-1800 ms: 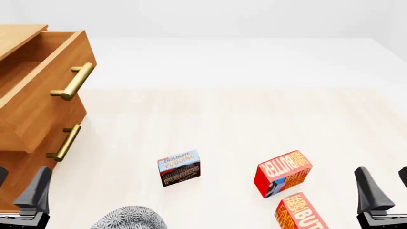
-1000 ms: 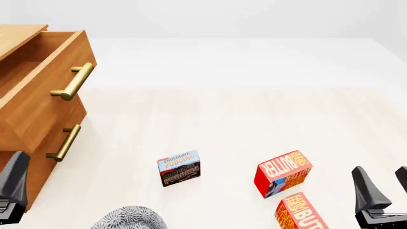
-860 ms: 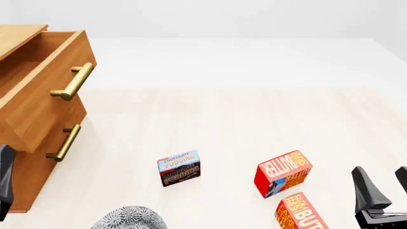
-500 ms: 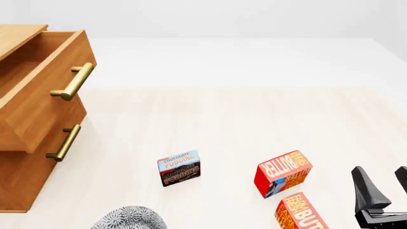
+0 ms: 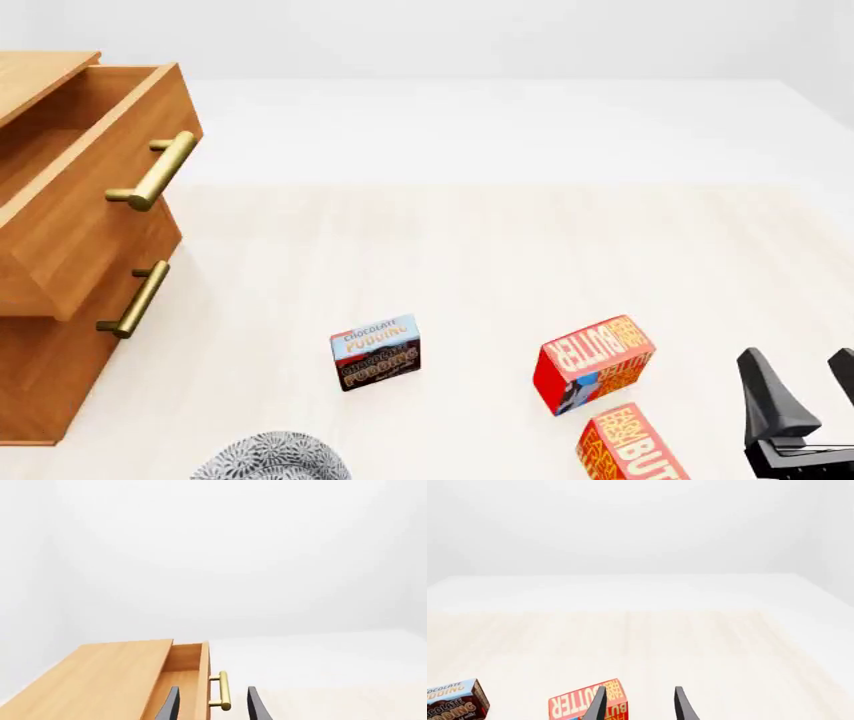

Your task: Put the chocolate pudding in the top drawer of the cabinet and close it.

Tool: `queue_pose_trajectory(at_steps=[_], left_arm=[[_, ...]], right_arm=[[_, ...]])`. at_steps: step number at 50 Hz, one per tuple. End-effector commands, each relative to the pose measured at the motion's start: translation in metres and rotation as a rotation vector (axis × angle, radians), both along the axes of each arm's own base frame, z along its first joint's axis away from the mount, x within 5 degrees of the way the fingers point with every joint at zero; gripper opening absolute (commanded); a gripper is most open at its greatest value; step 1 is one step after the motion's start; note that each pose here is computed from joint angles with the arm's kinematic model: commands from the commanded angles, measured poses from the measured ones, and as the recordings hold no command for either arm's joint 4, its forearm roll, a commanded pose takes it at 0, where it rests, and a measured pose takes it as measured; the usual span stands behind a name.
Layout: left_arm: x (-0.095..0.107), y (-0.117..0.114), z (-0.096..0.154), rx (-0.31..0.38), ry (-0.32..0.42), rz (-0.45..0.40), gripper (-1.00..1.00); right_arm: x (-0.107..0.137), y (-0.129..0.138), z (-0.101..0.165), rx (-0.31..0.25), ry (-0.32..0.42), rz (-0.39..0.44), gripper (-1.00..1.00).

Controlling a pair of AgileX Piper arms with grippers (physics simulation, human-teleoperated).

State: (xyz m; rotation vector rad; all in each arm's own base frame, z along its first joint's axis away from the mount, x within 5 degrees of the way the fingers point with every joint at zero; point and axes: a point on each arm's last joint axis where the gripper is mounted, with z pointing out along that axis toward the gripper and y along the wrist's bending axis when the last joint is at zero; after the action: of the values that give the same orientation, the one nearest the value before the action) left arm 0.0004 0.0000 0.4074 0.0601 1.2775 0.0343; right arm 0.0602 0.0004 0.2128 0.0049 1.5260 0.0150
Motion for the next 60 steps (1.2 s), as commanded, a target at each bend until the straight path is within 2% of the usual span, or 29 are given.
queue_pose_trajectory(at_steps=[1, 3, 5, 8, 11, 18, 19, 20, 23, 25, 31, 33, 42, 47, 55, 60], left_arm=[[-0.005, 0.0, 0.032, 0.068, -0.004, 0.014, 1.0], [-0.006, 0.0, 0.04, 0.07, -0.001, 0.015, 1.0], [0.001, 0.0, 0.047, 0.042, 0.037, -0.018, 1.0], [-0.004, 0.0, 0.062, 0.066, 0.027, -0.008, 1.0], [-0.003, 0.0, 0.077, 0.052, 0.045, 0.008, 1.0], [-0.001, 0.0, 0.089, 0.083, 0.083, 0.034, 1.0], [0.007, 0.0, 0.092, 0.063, 0.126, 0.028, 1.0], [0.007, 0.0, 0.092, 0.063, 0.126, 0.028, 1.0], [0.019, 0.0, 0.096, 0.046, 0.185, 0.044, 1.0], [0.025, 0.001, 0.097, 0.07, 0.22, 0.061, 1.0], [0.038, 0.001, 0.1, 0.073, 0.295, 0.071, 1.0], [0.044, 0.003, 0.098, 0.089, 0.319, 0.097, 1.0], [0.062, 0.003, 0.1, 0.082, 0.469, 0.081, 1.0], [0.065, 0.003, 0.102, 0.098, 0.511, 0.079, 1.0], [0.063, 0.003, 0.12, 0.09, 0.531, 0.079, 1.0], [0.077, 0.004, 0.122, 0.076, 0.584, 0.072, 1.0]], right_arm=[[0.0, 0.0, 0.0, -0.004, -0.007, -0.003, 1.0], [0.0, 0.0, 0.0, -0.004, -0.007, -0.002, 1.0], [0.0, 0.0, 0.0, -0.004, -0.007, -0.003, 1.0], [0.0, 0.0, 0.0, -0.004, -0.007, -0.003, 1.0], [0.0, 0.0, 0.0, -0.004, -0.007, -0.003, 1.0], [0.0, 0.0, 0.0, -0.004, -0.008, -0.003, 1.0], [0.0, 0.0, 0.0, -0.003, -0.007, -0.002, 1.0], [0.0, 0.0, 0.0, -0.003, -0.007, -0.002, 1.0], [0.0, 0.0, 0.0, -0.004, -0.007, -0.003, 1.0], [0.0, 0.0, 0.0, -0.004, -0.007, -0.003, 1.0], [0.0, 0.0, 0.0, -0.004, -0.007, -0.003, 1.0], [0.0, 0.0, 0.0, -0.004, -0.007, -0.003, 1.0], [0.0, 0.0, 0.0, -0.004, -0.007, -0.003, 1.0], [0.0, 0.0, 0.0, -0.004, -0.007, -0.003, 1.0], [0.0, 0.0, 0.0, -0.004, -0.007, -0.002, 1.0], [0.0, 0.0, 0.0, -0.004, -0.007, -0.002, 1.0]])
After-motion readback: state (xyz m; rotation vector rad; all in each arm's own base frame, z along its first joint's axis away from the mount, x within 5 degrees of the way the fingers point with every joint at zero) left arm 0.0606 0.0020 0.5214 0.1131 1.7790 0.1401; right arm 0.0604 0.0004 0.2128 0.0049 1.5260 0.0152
